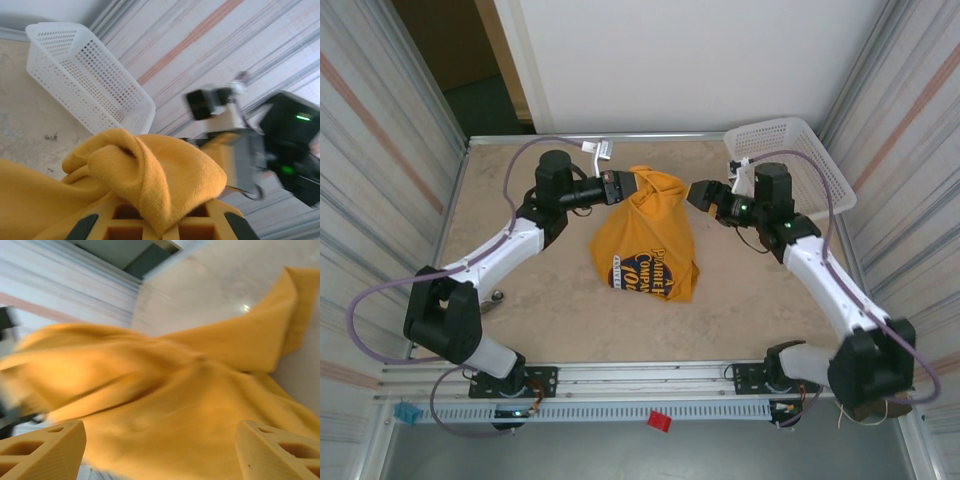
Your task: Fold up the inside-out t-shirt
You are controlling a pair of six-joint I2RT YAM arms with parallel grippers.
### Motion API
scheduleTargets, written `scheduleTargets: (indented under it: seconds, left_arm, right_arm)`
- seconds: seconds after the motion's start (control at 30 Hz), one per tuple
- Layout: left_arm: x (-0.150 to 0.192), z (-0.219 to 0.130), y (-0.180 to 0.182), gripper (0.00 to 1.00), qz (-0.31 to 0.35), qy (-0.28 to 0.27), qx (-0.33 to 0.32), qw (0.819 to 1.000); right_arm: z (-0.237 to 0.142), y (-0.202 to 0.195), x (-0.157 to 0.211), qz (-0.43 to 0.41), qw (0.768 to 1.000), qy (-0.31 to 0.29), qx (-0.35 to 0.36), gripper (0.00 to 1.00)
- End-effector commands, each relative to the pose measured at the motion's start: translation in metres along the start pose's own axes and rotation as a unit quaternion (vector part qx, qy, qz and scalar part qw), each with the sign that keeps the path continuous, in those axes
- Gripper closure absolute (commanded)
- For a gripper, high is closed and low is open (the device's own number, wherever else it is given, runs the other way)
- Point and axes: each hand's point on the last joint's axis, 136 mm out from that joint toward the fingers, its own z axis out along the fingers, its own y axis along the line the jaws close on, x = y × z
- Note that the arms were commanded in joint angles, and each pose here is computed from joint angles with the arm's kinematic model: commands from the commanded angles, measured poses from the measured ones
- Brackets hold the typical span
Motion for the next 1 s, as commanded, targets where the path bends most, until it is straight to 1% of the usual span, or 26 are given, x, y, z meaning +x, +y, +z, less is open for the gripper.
scheduleTargets:
  seconds: [0.0,0.1,0.13,0.2,0.27,0.3,0.33,0.37,0.4,0.43,0.47,0.5,0.53,0.57,0.6,0.7,0.8,0.87,0.97]
  left_arm:
    - [-0.013,-0.007,-0.021,1.00,0.015,-0.033,0.003,0.999]
    - [-0.011,-0.004,-0.024,1.00,0.015,-0.032,-0.003,0.999]
    - [-0.010,-0.003,-0.026,1.00,0.017,-0.028,-0.004,0.999]
    - [-0.008,0.000,-0.031,1.00,0.022,-0.020,-0.004,1.000]
    - [-0.006,0.003,-0.035,1.00,0.025,-0.017,-0.002,1.000]
    - [-0.007,0.003,-0.036,1.00,0.024,-0.019,-0.002,1.000]
    - [-0.008,0.003,-0.037,1.00,0.022,-0.021,-0.003,1.000]
    - [-0.010,0.001,-0.037,1.00,0.020,-0.026,-0.006,0.999]
    - [-0.012,-0.001,-0.036,1.00,0.017,-0.033,-0.011,0.999]
    - [-0.015,-0.004,-0.035,1.00,0.010,-0.040,-0.012,0.999]
    - [-0.018,-0.007,-0.035,1.00,0.004,-0.047,-0.012,0.999]
    - [-0.021,-0.009,-0.034,1.00,-0.003,-0.054,-0.012,0.998]
    - [-0.025,-0.012,-0.033,1.00,-0.010,-0.060,-0.011,0.998]
    - [-0.026,-0.013,-0.031,1.00,-0.015,-0.064,-0.010,0.998]
    - [-0.029,-0.015,-0.030,1.00,-0.020,-0.068,-0.009,0.997]
    - [-0.030,-0.017,-0.024,1.00,-0.029,-0.072,-0.007,0.997]
    - [-0.025,-0.019,-0.010,1.00,-0.035,-0.069,-0.022,0.997]
    - [-0.021,-0.022,0.004,1.00,-0.043,-0.071,-0.037,0.996]
    - [-0.012,-0.027,0.032,1.00,-0.067,-0.074,-0.059,0.993]
  right_arm:
    - [-0.004,0.003,0.000,-0.001,0.998,-0.026,0.056,0.21]
    - [0.010,0.016,0.000,0.006,0.998,-0.022,0.053,0.19]
    - [0.019,0.019,0.000,0.008,0.999,-0.016,0.050,0.09]
    - [0.035,0.023,-0.001,0.012,0.999,-0.009,0.042,0.07]
    - [0.051,0.024,-0.001,0.013,0.999,-0.003,0.037,0.07]
    - [0.059,0.019,0.000,0.017,0.999,0.002,0.041,0.12]
    - [0.065,0.013,0.003,0.021,0.999,0.010,0.043,0.21]
    - [0.068,0.007,0.006,0.023,0.999,0.013,0.047,0.24]
    - [0.071,-0.004,0.012,0.028,0.998,0.017,0.056,0.32]
    - [0.073,-0.017,0.018,0.036,0.997,0.019,0.063,0.44]
    - [0.073,-0.023,0.021,0.044,0.997,0.021,0.063,0.50]
    - [0.074,-0.031,0.025,0.055,0.996,0.022,0.061,0.65]
    - [0.073,-0.037,0.027,0.065,0.996,0.022,0.054,0.82]
    - [0.072,-0.042,0.028,0.074,0.996,0.020,0.049,0.93]
    - [0.071,-0.043,0.027,0.080,0.996,0.018,0.042,1.00]
    - [0.067,-0.036,0.022,0.075,0.997,0.015,0.014,1.00]
    - [0.053,-0.007,0.007,0.044,0.998,0.005,-0.047,1.00]
    - [0.038,0.020,-0.003,0.013,0.994,-0.001,-0.107,1.00]
    - [0.004,0.072,-0.016,-0.051,0.975,-0.015,-0.216,1.00]
